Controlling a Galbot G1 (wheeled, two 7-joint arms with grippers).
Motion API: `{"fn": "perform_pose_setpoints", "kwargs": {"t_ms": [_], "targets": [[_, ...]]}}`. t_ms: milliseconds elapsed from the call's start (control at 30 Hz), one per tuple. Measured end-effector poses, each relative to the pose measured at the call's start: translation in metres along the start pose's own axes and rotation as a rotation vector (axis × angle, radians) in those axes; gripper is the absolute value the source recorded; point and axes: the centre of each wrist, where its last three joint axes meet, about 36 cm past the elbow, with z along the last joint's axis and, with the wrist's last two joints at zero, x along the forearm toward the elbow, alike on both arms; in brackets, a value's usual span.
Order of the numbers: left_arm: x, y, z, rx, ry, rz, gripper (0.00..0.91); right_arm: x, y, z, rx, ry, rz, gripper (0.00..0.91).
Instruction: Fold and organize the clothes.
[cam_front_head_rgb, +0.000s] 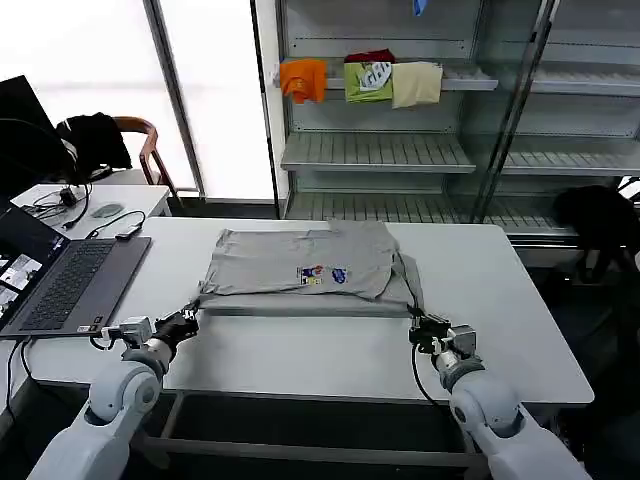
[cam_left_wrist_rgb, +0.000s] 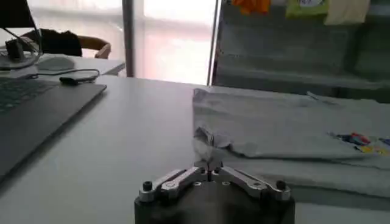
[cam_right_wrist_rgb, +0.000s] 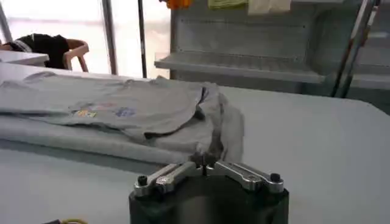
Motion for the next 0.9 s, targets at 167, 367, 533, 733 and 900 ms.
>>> {"fn": "perform_pose_setpoints", "kwargs": {"t_ms": [167,367,533,733,900], "targets": [[0.020,-0.005,-0.001,-0.025,0.008,-0.032,0.010,0.025,0.002,-0.005,0.014,0.024,-0.015,0.000],[0.051,-0.015,0.007,-0.059,0.027,-0.080,0.010,0.057,0.008,-0.005,0.035,0.048,-0.031,0.000],[0.081,-0.029,0.020,-0.076,0.041,-0.115,0.020,0.083,0.014,-0.001,0.042,0.071,-0.038,0.000],[0.114,-0.045,0.037,-0.087,0.068,-0.150,0.020,0.111,0.022,0.005,0.029,0.105,-0.047,0.000],[0.135,-0.057,0.046,-0.090,0.082,-0.175,0.191,0.124,0.026,0.013,0.019,0.141,-0.052,0.000]]}}
